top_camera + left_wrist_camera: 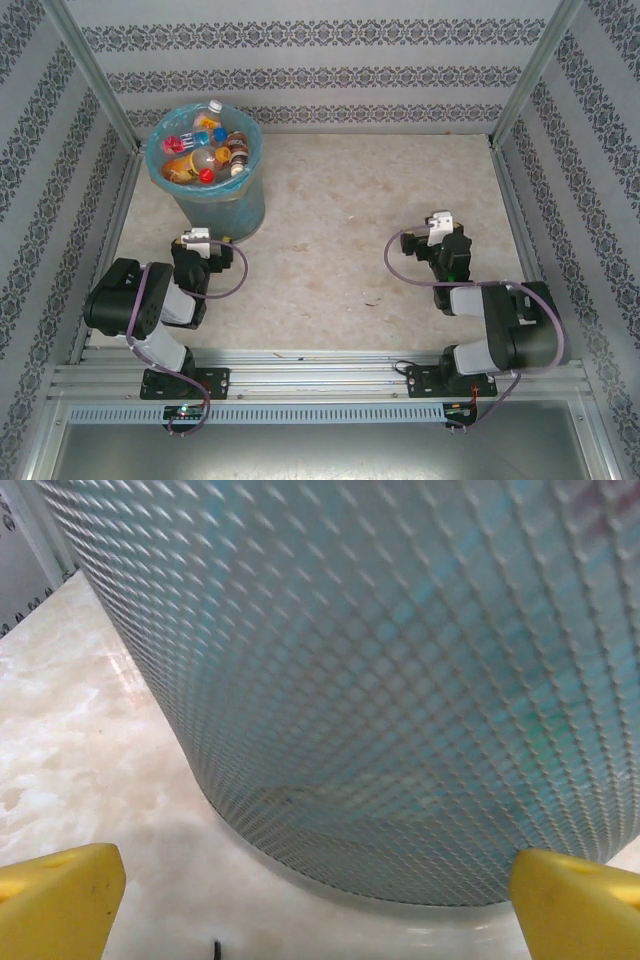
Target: Put the plastic bottles in the bin
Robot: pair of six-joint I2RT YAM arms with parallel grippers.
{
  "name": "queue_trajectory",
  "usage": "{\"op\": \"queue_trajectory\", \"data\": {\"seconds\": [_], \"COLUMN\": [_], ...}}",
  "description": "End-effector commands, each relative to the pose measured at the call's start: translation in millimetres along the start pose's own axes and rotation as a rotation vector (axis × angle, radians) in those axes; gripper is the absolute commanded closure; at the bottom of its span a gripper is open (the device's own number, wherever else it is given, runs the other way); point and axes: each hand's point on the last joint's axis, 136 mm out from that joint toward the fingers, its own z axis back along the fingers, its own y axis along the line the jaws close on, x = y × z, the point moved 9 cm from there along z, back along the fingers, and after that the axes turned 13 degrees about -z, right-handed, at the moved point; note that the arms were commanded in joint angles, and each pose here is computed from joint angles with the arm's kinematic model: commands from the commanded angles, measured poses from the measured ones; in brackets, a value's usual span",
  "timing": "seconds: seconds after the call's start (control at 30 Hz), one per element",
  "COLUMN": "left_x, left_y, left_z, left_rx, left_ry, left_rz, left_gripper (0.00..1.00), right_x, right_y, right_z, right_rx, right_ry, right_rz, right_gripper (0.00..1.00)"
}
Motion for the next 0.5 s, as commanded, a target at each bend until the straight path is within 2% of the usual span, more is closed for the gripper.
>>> {"op": "queue_trajectory", "data": {"seconds": [0.0,0.03,0.13,0.3,0.47], "left_x": [22.1,22.4,24.9,29.3,27.1], "left_y": [12.2,12.8,14.8,12.7,12.2], "left_z": [-7.8,-9.3,-17.7,-30.9,-27.5], "left_rx": [0.075,0.079,0.104,0.077,0.071], "left_ry": [-0.073,-0.062,-0.011,0.055,0.041], "left_rz": [0.04,0.041,0.044,0.024,0.026], "left_gripper": [0.0,0.0,0.0,0.0,0.0], "right_x": [16.6,22.1,20.2,20.9,20.8], "right_y": [-1.4,-5.8,-11.1,-10.6,-8.8], "right_z": [-19.7,-23.4,-21.5,-21.4,-21.6], "right_rx": [-0.023,-0.06,-0.057,-0.064,-0.063], "right_ry": [-0.051,0.001,-0.053,-0.039,-0.033], "right_rz": [-0.068,-0.095,-0.121,-0.115,-0.104], "right_gripper": [0.02,0.02,0.02,0.02,0.02]}}
